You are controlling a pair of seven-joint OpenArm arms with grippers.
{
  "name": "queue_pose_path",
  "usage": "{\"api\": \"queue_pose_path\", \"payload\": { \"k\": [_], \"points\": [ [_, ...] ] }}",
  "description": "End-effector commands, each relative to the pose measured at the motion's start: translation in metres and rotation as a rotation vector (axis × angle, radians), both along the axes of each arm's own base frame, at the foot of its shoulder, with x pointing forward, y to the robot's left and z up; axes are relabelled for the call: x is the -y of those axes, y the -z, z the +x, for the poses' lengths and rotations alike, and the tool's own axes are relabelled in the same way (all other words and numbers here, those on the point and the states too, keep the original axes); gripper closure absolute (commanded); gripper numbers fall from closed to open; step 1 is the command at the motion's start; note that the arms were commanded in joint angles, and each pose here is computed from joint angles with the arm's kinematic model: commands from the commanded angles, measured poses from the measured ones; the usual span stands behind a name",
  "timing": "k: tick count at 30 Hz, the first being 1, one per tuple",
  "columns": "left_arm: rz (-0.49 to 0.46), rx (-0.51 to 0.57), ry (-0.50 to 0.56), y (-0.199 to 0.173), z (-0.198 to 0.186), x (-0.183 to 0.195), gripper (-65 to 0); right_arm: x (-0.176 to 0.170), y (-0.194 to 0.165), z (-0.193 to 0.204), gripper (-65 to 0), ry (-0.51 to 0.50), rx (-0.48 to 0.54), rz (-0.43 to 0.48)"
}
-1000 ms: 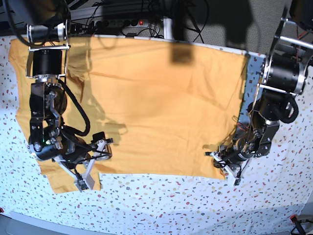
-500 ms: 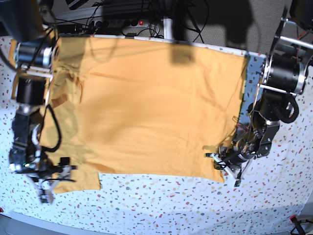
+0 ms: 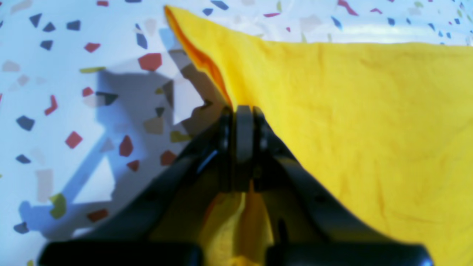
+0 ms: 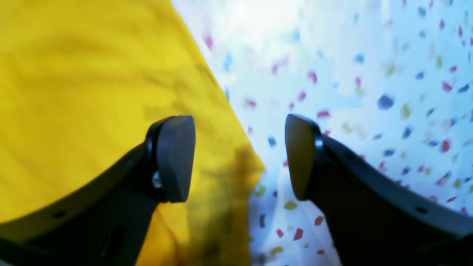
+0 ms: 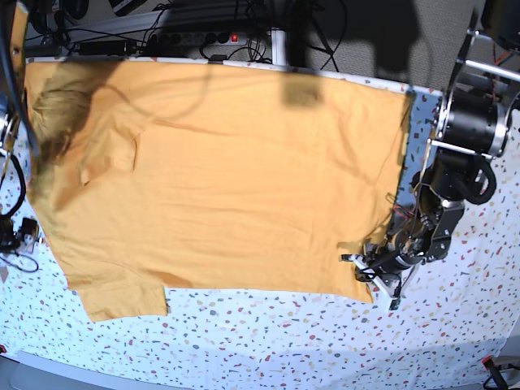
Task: Fold the T-shirt properly
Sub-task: 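Lift the hem and fold it over toward the collar with both grippers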
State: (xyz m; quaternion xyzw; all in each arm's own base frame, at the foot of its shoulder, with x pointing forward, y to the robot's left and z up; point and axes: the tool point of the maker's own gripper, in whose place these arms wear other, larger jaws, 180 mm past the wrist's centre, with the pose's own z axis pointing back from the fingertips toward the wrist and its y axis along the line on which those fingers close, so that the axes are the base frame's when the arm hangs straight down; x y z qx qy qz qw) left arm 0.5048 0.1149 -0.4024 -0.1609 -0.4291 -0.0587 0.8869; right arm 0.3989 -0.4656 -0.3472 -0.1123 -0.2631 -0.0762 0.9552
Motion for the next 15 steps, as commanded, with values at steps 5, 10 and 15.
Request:
{"api": "queue_pose_path", "payload": {
  "k": [5, 10, 15],
  "points": [
    [-0.022, 0.08, -0.003, -0.03, 0.021, 0.002, 0.0, 0.012, 0.007, -0.01, -37.9, -0.026, 0.053, -0.036],
    [-0.022, 0.081, -0.004, -0.03, 0.021, 0.002, 0.0, -0.003, 0.016, -0.003, -37.9, -0.035, 0.122, 0.007],
    [-0.022, 0.081, -0.004, -0.03, 0.021, 0.002, 0.0, -0.028, 0.015, 0.018, -37.9, -0.081, 0.159, 0.041]
  ]
}}
